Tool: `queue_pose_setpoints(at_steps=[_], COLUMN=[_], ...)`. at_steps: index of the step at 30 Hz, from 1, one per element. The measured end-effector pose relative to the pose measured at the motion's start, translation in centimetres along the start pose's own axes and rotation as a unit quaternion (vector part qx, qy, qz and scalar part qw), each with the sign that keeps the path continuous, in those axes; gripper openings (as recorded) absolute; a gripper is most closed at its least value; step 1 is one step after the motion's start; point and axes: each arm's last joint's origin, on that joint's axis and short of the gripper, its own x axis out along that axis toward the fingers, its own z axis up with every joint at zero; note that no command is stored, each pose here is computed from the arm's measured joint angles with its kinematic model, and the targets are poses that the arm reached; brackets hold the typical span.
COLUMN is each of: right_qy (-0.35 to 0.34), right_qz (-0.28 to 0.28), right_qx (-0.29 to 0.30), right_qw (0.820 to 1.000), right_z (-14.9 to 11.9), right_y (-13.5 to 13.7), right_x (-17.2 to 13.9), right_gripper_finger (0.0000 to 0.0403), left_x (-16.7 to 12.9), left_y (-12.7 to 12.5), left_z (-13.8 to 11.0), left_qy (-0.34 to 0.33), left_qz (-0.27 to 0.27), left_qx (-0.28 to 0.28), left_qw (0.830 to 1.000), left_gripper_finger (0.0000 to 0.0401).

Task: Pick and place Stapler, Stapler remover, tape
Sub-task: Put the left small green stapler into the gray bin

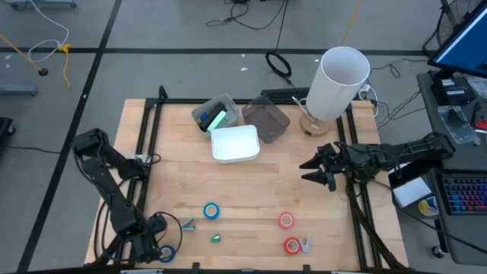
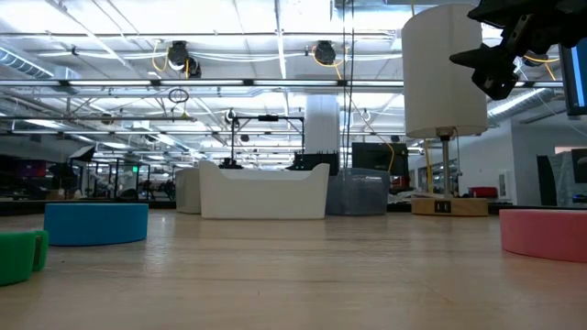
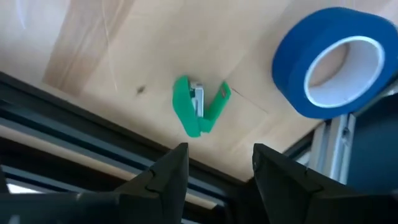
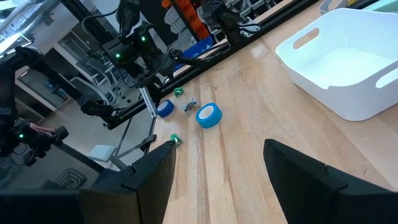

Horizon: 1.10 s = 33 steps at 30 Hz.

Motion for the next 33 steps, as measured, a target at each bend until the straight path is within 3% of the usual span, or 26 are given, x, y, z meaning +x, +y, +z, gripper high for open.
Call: queue_pose_setpoints(at_steps=[15, 27, 33], right_qy=[0.0, 0.0, 0.0], right_qz=[0.0, 0.0, -0.001], right_qx=[0.0, 0.0, 0.004], right_qw=[1.0, 1.0, 1.0], right_z=[0.0, 0.0, 0.0], right_y=[0.0, 0.0, 0.0], right_x=[0.0, 0.0, 0.0], right_gripper_finger=[0.0238, 0.0238, 0.0238], left_x=[2.2, 2.3, 2.2], left_y=[-0.7, -0.6, -0.6], left_z=[1.0, 0.9, 1.2], left_qy=[-0.002, 0.009, 0.041], left_qz=[0.029, 0.036, 0.045], left_qx=[-0.022, -0.02, -0.045], left_qw=[0.999, 0.999, 0.997], left_gripper_finger=[0.0179, 0.0179, 0.018])
